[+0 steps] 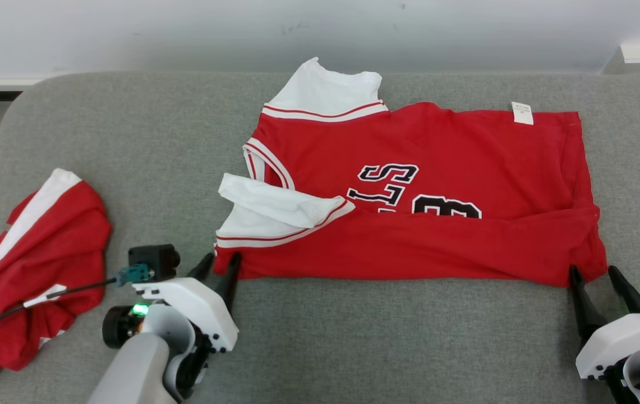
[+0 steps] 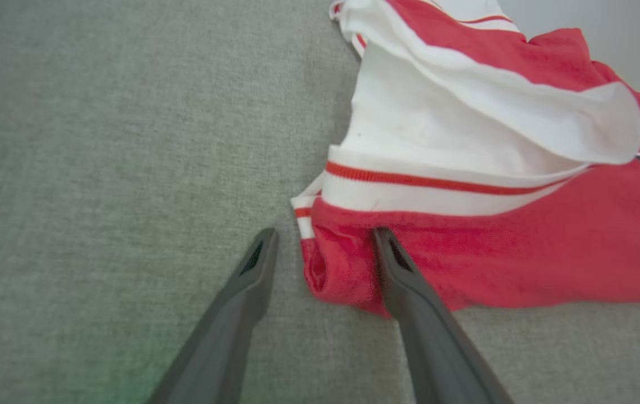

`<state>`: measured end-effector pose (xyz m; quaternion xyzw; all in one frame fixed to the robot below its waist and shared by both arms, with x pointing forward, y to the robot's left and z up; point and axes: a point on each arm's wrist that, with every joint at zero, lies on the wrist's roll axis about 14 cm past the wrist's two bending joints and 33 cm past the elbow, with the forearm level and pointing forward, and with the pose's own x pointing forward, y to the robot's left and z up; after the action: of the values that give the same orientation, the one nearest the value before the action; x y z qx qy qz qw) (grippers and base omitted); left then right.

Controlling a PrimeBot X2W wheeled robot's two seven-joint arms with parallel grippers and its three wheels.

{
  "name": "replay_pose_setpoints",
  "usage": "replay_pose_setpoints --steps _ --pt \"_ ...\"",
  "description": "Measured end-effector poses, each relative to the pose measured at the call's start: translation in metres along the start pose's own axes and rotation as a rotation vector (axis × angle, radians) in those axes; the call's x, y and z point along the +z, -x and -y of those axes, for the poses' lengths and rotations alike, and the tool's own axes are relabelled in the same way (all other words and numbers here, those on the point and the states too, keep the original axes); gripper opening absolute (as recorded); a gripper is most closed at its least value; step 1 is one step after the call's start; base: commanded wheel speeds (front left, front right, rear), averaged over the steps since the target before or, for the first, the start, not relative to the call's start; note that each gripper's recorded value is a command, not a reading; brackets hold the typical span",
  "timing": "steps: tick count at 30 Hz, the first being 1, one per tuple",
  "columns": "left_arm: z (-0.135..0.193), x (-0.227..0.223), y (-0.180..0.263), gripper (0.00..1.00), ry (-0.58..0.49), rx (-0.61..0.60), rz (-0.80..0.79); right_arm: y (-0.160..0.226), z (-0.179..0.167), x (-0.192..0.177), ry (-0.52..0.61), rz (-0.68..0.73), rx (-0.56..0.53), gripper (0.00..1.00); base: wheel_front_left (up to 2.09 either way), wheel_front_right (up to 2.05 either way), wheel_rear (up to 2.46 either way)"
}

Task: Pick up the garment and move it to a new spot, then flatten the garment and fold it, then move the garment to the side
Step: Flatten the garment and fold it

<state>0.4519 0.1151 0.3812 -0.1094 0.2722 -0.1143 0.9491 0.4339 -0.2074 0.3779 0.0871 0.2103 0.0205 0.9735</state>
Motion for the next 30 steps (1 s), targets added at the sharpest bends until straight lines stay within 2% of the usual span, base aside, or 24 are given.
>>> replay_pose_setpoints --steps 1,2,3,4,12,19,25,30 --pt "0.001 0.001 0.0 0.0 0.007 -0.008 0.001 -0.001 -0.001 -0.002 -0.003 -0.014 0.004 1.0 0.0 0.0 0.0" --pt "0.004 0.0 0.0 0.0 0.003 -0.021 0.0 -0.003 -0.001 -0.001 -0.007 -0.017 0.008 0.49 0.0 0.0 0.0" --pt "0.008 0.0 0.0 0.0 -0.004 -0.038 0.003 -0.003 -0.002 -0.001 -0.014 -0.019 0.012 0.49 0.0 0.0 0.0" --pt "0.011 0.002 0.0 0.0 -0.004 -0.047 0.014 -0.004 -0.003 -0.002 -0.018 -0.024 0.015 0.0 0.0 0.0 0.0" --pt "0.01 0.026 0.011 0.0 -0.011 -0.047 0.153 0.0 -0.004 0.014 -0.027 0.036 0.034 0.0 0.0 0.0 0.0" --pt "0.001 0.042 0.041 0.0 0.013 -0.006 0.258 0.021 -0.007 0.025 -0.047 0.106 0.05 0.0 0.0 0.0 0.0" --pt "-0.009 0.025 0.077 0.0 0.022 0.05 0.22 0.05 -0.012 0.024 -0.058 0.117 0.061 0.0 0.0 0.0 0.0" --pt "-0.016 0.003 0.109 0.0 0.064 0.107 0.17 0.077 -0.014 0.005 -0.093 0.07 0.044 0.0 0.0 0.0 0.0"
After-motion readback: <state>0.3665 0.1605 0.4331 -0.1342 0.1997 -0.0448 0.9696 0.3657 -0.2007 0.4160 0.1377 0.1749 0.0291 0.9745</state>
